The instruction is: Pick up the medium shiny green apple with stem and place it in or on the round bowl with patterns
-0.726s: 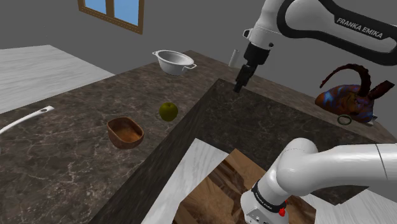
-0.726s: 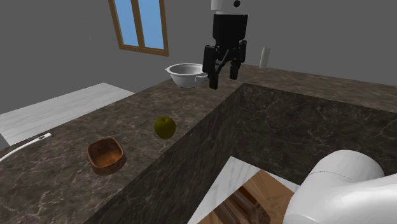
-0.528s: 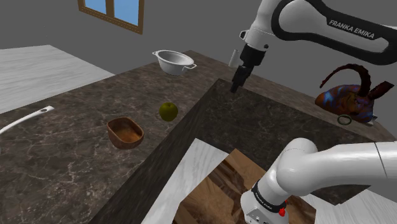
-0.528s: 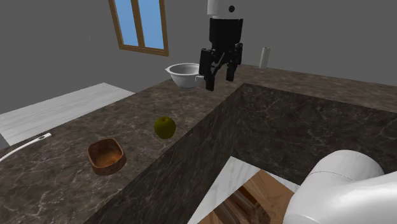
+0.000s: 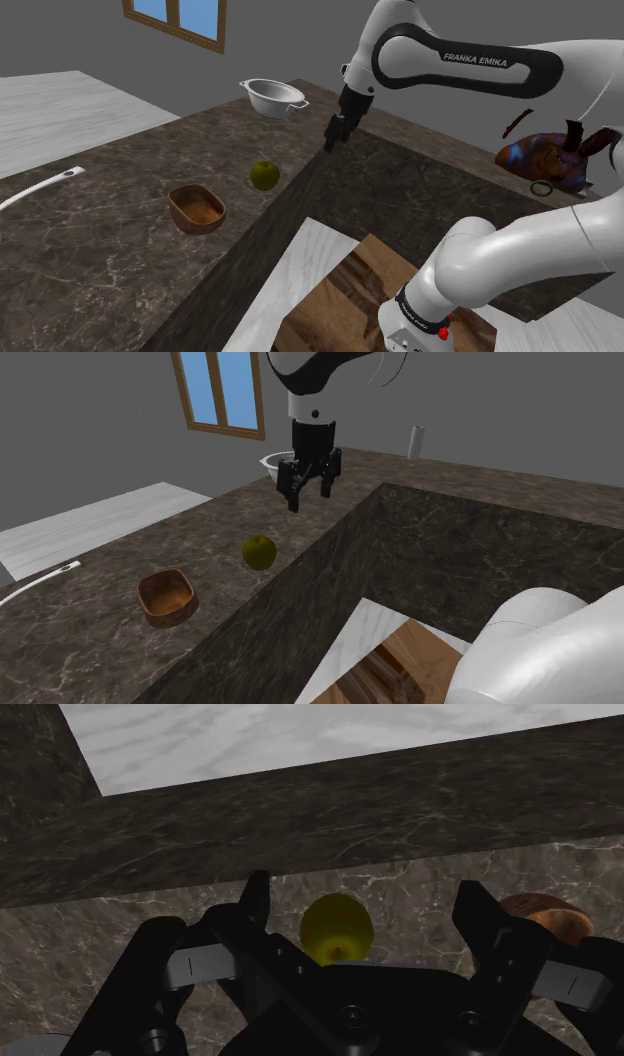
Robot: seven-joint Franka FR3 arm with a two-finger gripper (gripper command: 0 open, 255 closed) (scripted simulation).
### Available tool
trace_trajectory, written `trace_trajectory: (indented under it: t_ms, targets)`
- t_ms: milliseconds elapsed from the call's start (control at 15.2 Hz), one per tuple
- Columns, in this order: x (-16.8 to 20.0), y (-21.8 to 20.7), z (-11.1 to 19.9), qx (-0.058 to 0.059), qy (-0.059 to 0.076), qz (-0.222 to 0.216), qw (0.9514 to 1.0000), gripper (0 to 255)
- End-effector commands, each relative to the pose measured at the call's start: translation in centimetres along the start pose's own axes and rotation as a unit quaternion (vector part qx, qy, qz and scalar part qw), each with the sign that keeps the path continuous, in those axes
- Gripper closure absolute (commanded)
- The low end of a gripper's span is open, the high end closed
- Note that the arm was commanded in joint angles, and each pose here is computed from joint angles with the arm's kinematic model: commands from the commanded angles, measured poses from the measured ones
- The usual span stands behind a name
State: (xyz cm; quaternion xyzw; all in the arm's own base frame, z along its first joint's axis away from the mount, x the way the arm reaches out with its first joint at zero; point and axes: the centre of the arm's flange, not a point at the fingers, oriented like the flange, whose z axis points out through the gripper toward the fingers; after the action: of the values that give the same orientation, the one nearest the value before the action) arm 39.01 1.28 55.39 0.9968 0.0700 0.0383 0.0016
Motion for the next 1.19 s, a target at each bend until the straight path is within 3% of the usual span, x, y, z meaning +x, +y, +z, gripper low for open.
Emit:
trace_trajectory:
  t_ms: [0, 990, 1122]
  targets:
    - [2.0, -0.3, 1.8, -0.001, 0.008, 0.003, 1.0000, 0]
    - [16.7, -1.2, 13.2, -0.005, 0.054, 0.028, 0.9981, 0]
    - [17.2, -1.2, 14.0, -0.005, 0.056, 0.028, 0.9980, 0]
